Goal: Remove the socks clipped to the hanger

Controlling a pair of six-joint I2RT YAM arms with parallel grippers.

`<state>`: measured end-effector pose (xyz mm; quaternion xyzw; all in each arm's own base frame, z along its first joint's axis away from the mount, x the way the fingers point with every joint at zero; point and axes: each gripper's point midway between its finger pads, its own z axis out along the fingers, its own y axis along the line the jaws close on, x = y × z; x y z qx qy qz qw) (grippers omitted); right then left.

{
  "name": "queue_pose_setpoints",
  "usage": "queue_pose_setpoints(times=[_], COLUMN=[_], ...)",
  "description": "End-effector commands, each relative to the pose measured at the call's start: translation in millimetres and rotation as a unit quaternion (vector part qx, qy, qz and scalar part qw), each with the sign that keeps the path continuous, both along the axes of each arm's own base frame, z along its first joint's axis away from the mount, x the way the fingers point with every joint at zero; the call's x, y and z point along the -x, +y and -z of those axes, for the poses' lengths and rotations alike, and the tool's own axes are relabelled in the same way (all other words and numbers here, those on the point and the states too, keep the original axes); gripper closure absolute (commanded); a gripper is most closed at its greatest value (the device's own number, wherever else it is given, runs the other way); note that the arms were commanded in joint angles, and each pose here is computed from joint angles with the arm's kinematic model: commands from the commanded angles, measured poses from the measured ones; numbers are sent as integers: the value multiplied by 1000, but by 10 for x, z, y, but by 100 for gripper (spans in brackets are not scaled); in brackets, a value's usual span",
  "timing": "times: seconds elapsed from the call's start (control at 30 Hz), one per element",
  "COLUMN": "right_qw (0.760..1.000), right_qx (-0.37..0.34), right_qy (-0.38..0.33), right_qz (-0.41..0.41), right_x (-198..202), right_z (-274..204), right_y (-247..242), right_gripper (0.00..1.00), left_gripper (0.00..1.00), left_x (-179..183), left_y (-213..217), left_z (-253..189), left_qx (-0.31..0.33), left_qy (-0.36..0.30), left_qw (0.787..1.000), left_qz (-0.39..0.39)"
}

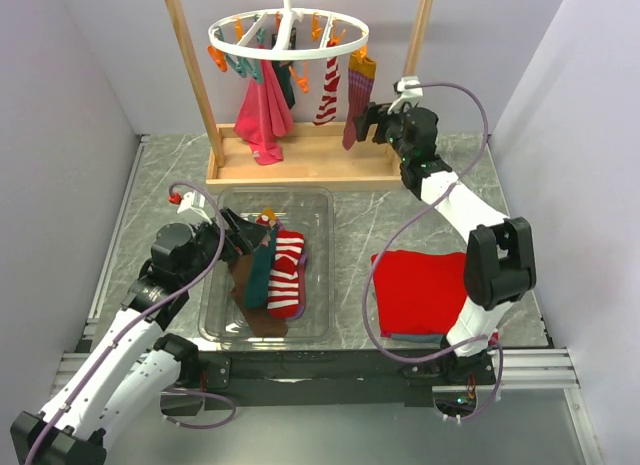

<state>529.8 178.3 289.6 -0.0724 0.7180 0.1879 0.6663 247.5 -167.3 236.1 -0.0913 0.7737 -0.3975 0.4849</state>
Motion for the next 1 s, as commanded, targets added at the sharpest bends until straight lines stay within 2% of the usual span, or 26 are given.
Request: queue_pose_setpoints(times=[0.0,0.13,0.27,0.33,0.37,0.4,0.43,0.5,0.57,0.6,0.67,0.83,0.97], right_qw=[991,991,989,988,987,986,985,981,981,980,982,980,982], right_qx=[-2,3,-23,-21,-23,-26,-30,-41,-43,-43,-42,-61,-78], right_qy=[-129,-125,-133,-135,-139,-141,-145,-155,-151,-158,-144,-142,-103], right_qz=[-20,-50,-60,-73,-79,-89,-94,-108,-114,-115,-114,-123,-137], right_x=[-214,-399,-548,-610,-612,-585,-551,-394,-279,-177,-67,367,680], right_z=[-694,-585,-612,-684,-763,-795,-852,-957,-911,-1030,-983,-1195,-1133], right_y=[-15,116,156,201,231,258,269,305,333,329,349,364,476], right_gripper=[10,17,21,27,32,49,57,69,76,86,93,96,96], left_gripper=[4,5,5,5,5,5,5,5,4,4,4,4,4], left_x=[85,116,161,191,198,203,202,201,191,190,202,229,263], left_y=[-128,-141,-170,-191,-192,-187,-181,-159,-139,-133,-132,-141,-148], left_z=[-253,-355,-482,-523,-535,-540,-543,-548,-588,-595,-630,-699,-761], left_qx=[46,49,58,65,66,66,64,58,53,51,50,50,55], left_qy=[-34,-40,-47,-50,-52,-52,-52,-54,-59,-59,-61,-61,-61], left_qw=[998,997,996,994,994,994,994,995,995,995,995,995,994], left_qz=[38,45,57,66,67,66,65,60,55,54,55,62,66])
